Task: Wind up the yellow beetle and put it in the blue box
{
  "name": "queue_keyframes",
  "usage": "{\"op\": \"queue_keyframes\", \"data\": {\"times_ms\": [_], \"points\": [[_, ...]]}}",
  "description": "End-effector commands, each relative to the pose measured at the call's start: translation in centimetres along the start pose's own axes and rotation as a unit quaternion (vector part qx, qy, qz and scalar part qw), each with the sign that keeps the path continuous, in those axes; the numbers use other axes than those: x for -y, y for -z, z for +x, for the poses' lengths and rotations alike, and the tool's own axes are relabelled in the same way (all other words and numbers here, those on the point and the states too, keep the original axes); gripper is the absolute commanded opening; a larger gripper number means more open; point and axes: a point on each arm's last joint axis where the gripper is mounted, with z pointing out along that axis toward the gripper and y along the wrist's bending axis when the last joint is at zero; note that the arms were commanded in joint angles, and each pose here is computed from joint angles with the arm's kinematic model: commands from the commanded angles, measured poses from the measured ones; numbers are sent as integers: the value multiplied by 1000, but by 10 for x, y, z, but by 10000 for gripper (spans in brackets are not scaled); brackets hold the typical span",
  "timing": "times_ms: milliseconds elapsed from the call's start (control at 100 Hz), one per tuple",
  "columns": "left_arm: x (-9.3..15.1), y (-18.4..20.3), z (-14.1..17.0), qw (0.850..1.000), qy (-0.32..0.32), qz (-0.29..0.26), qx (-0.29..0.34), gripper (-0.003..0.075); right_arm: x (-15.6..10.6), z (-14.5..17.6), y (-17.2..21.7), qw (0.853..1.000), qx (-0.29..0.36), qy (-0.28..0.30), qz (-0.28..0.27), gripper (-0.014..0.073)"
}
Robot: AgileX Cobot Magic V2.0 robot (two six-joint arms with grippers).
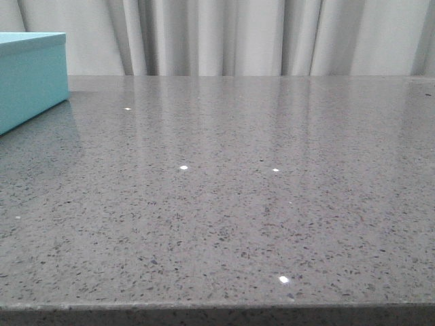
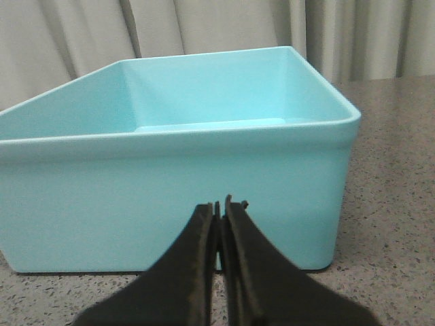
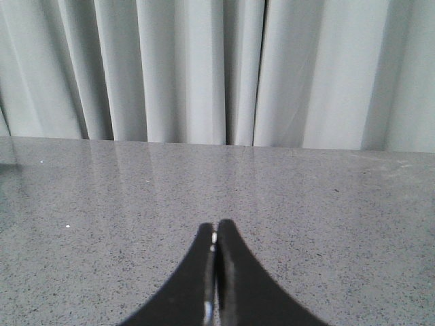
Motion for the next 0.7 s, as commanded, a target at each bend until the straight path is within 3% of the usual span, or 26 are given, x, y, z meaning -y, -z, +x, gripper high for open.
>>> {"op": "queue_keyframes", "data": {"times_ms": [0,690], "points": [[0,2,-1,999,8,-3,40,-18,-2,-15,1,999,47,10,-5,-118],[0,2,-1,999,8,-3,40,-18,0,-5,-4,998,68,14,2,-118]]}}
